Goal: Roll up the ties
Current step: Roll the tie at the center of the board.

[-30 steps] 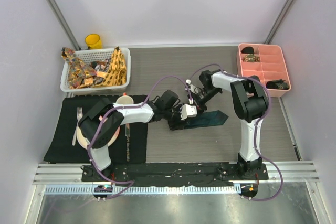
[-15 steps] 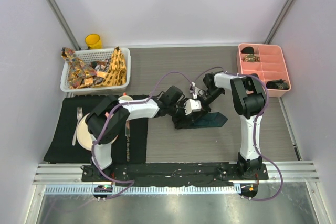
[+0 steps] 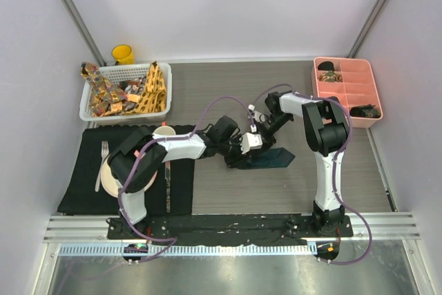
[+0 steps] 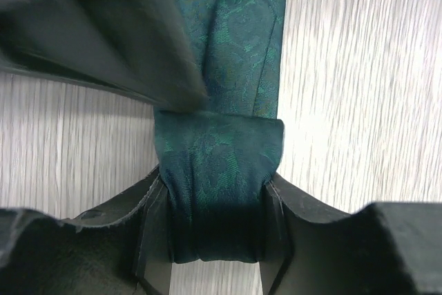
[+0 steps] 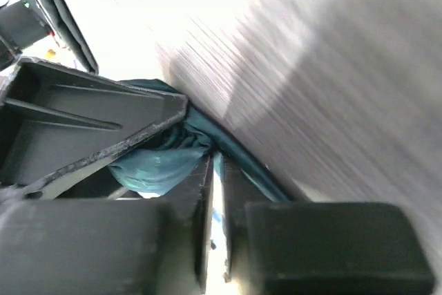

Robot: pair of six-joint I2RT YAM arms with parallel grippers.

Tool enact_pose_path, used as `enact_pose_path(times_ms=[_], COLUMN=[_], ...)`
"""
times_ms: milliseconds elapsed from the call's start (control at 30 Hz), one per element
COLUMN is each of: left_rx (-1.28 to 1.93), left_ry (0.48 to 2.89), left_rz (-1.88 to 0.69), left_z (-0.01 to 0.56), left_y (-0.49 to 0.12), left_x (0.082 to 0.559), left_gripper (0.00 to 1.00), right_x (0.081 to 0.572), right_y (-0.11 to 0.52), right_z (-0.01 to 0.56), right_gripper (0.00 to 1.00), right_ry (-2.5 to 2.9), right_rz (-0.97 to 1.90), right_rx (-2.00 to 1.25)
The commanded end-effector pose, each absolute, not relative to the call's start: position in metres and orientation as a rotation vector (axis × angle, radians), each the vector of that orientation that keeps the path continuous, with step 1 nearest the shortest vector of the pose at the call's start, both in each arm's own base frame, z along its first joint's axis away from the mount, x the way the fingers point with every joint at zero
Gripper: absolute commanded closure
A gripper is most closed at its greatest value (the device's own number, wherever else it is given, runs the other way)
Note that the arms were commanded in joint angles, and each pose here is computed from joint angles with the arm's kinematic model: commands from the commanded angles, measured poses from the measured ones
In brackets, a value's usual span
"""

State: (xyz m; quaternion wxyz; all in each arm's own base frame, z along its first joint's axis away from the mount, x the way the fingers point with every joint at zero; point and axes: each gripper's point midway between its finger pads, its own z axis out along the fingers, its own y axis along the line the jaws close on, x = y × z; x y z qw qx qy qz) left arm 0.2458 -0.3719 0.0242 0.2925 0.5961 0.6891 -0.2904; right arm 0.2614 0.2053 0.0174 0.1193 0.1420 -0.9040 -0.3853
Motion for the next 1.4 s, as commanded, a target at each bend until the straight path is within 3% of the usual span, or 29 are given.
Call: enact_pose_path(times_ms=[0,67,167,400,600,733,833,867,900,1233,1367], left_rx=[1.702,1.717,1.710,1.684,1.687,1.689,1.692,1.692,1.695,1.562,1.538], left_ry=[1.968,1.990,1.996,2.004,1.992,1.989,1.985,1.979,1.971,1.757,1.688], left_rz=[-0.563,-0.541,-0.534,-0.524,-0.529,-0.532,-0.542,-0.551,-0.553,-0.657,-0.678], left_z=[-0.013,-0.019,-0.019,-0.018,-0.016,-0.016,-0.015,-0.013,-0.011,0.053,0.071], left_y=[-0.321,-0.314,-0.317,-0.324,-0.327,-0.328,-0.328,-0.329,-0.330,-0.371,-0.385], left_x=[0.232,0.230,0.230,0.235,0.234,0.235,0.233,0.233,0.232,0.257,0.266], left_gripper=[0.64,0.63,0.62,0.52,0.46,0.46,0.46,0.45,0.44,0.16,0.11], right_x=[0.304,0.303,0.284,0.243,0.255,0.263,0.259,0.258,0.256,0.242,0.250], right_y=[0.213,0.218,0.224,0.236,0.241,0.234,0.228,0.226,0.222,0.181,0.177], right_z=[0.031,0.045,0.068,0.086,0.059,0.037,0.026,0.022,0.018,-0.023,-0.028], right_gripper=[0.76,0.66,0.59,0.56,0.56,0.60,0.78,0.96,0.99,0.99,0.99], right_ry=[-2.744,-2.705,-2.616,-2.490,-2.574,-2.637,-2.651,-2.651,-2.654,-2.670,-2.691], right_rz=[-1.158,-1.223,-1.329,-1.436,-1.378,-1.268,-1.220,-1.207,-1.187,-1.006,-0.982], right_rx=[0.632,0.636,0.578,0.436,0.409,0.400,0.417,0.417,0.415,0.366,0.356])
